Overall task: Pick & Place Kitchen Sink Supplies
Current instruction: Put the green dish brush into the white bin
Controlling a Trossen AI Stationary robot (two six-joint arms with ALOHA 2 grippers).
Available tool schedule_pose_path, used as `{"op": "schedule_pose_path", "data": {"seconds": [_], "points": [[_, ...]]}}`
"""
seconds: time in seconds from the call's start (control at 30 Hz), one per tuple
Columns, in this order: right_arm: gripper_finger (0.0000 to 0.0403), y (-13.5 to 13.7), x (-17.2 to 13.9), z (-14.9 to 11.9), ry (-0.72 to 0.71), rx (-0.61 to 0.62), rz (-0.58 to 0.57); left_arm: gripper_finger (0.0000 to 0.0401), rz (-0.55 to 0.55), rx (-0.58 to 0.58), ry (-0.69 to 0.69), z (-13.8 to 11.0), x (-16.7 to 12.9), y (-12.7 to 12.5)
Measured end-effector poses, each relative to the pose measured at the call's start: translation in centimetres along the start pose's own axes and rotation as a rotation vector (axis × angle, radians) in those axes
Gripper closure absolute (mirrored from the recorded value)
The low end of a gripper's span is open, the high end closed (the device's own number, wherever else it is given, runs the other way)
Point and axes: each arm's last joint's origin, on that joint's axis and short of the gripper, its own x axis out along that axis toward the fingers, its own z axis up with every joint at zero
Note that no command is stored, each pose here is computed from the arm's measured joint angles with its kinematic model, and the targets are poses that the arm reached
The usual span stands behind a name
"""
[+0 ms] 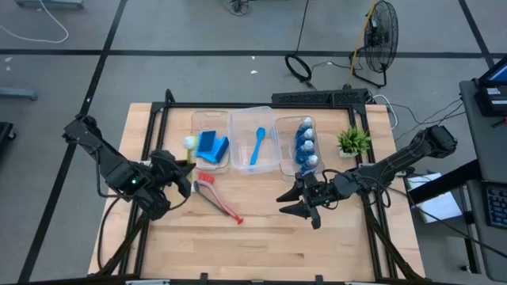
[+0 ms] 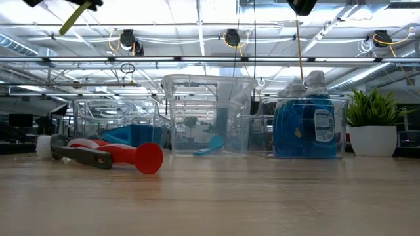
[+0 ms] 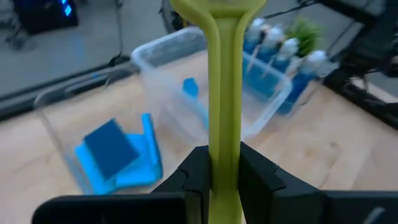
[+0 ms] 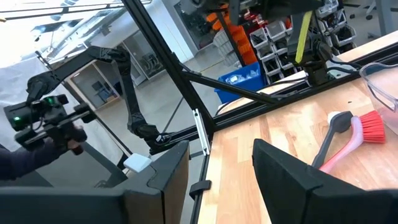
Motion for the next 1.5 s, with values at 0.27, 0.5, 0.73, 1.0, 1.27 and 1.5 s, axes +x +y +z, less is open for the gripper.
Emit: {"op": "schedule_pose_path", "data": {"seconds": [0.27,0.5,0.73,1.0,1.27,1.5], "points": [[0.0236,0.0,0.0,0.0,0.0,0.0,0.0,0.0345,-0.128,0.046,-0.092,1.0,-0.4,-1.8],[0.0236,0.0,0.0,0.0,0.0,0.0,0.0,0.0345,-0.311,0.059,-0.159,3.3,-1.7,-3.1],[0.0236,0.0,0.0,0.0,0.0,0.003,0.0,0.0345,-0.651,0.137,-0.238,6.4,-2.9,-4.7],[0.0236,0.0,0.0,0.0,0.0,0.003,0.0,0.0345,-1.036,0.246,-0.351,8.9,-2.8,-5.6],[0.0236,0.0,0.0,0.0,0.0,0.003,0.0,0.0345,-1.206,0.276,-0.384,10.0,-2.2,-5.4],[0.0236,0.0,0.0,0.0,0.0,0.003,0.0,0.0345,-1.083,0.191,-0.286,10.1,-0.2,-5.4]]}}
